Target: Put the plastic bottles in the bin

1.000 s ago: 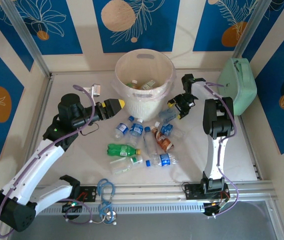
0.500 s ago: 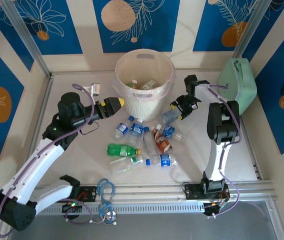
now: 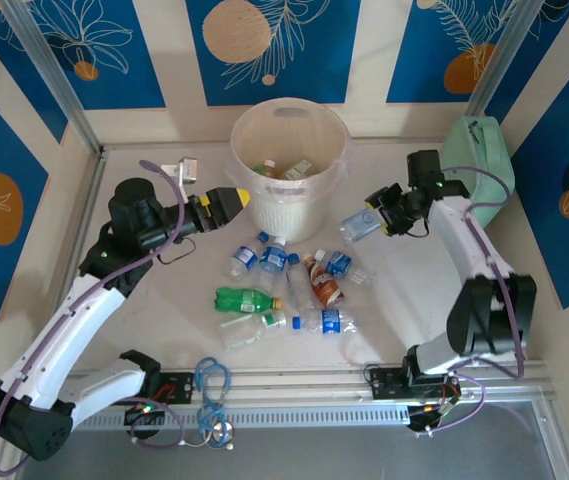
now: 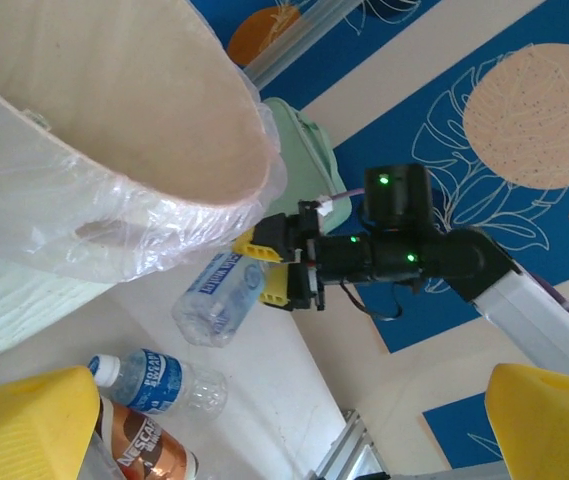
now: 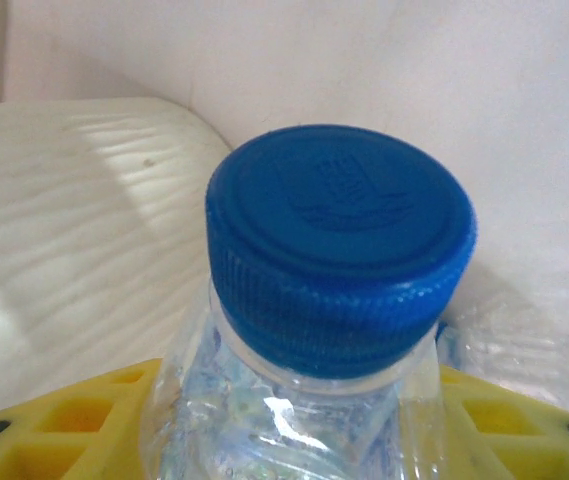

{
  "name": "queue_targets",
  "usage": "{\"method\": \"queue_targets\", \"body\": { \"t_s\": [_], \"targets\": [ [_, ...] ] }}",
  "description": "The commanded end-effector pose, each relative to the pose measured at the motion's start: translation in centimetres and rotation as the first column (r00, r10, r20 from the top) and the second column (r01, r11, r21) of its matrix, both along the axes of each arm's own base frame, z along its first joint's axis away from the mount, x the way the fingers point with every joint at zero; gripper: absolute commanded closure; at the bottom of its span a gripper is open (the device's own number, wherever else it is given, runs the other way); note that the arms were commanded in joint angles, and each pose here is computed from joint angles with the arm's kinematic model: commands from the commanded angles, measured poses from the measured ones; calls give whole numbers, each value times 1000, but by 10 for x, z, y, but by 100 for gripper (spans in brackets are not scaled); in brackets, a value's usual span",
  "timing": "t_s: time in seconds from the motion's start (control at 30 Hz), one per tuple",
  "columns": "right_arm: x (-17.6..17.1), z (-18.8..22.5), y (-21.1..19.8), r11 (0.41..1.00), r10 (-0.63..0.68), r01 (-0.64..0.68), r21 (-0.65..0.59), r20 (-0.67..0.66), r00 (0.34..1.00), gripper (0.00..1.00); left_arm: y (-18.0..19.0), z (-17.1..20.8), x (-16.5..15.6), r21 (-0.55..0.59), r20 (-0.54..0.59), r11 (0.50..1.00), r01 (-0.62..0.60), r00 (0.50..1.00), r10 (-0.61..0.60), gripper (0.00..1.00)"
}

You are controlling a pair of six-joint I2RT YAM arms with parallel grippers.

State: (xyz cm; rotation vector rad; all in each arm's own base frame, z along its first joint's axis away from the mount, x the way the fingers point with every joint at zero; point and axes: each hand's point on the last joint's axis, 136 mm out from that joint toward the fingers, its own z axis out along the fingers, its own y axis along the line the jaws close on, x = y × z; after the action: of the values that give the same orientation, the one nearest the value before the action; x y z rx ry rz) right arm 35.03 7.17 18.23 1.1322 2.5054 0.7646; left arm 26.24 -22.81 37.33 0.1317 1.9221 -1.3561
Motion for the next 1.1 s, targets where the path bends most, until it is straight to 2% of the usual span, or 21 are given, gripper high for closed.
{"method": "queue_targets", "body": {
  "t_s": [0.0,0.23,0.37,0.5,0.77,1.07],
  "targets": [
    [-23,30,-3,999,43,-40,-26,109,993,47,-14,22,-13,-21,70,994,110,992,-108,1],
    [-65,109,16,988,138,-151,6,379,915,47,-46,25,-27,21,108,972,235,966,-236,0],
    [-83,155,41,964,168,-251,85,537,827,46,-66,34,-32,-53,109,947,317,944,-310,0],
    [-92,186,64,934,185,-333,127,625,758,46,-78,52,-38,-109,160,923,370,923,-351,0],
    [-100,224,104,890,276,-449,84,684,675,46,-94,41,-52,68,198,914,399,893,-404,0],
    [-106,230,126,861,309,-501,89,691,654,45,-109,28,-63,249,235,890,382,867,-439,0]
  ]
}}
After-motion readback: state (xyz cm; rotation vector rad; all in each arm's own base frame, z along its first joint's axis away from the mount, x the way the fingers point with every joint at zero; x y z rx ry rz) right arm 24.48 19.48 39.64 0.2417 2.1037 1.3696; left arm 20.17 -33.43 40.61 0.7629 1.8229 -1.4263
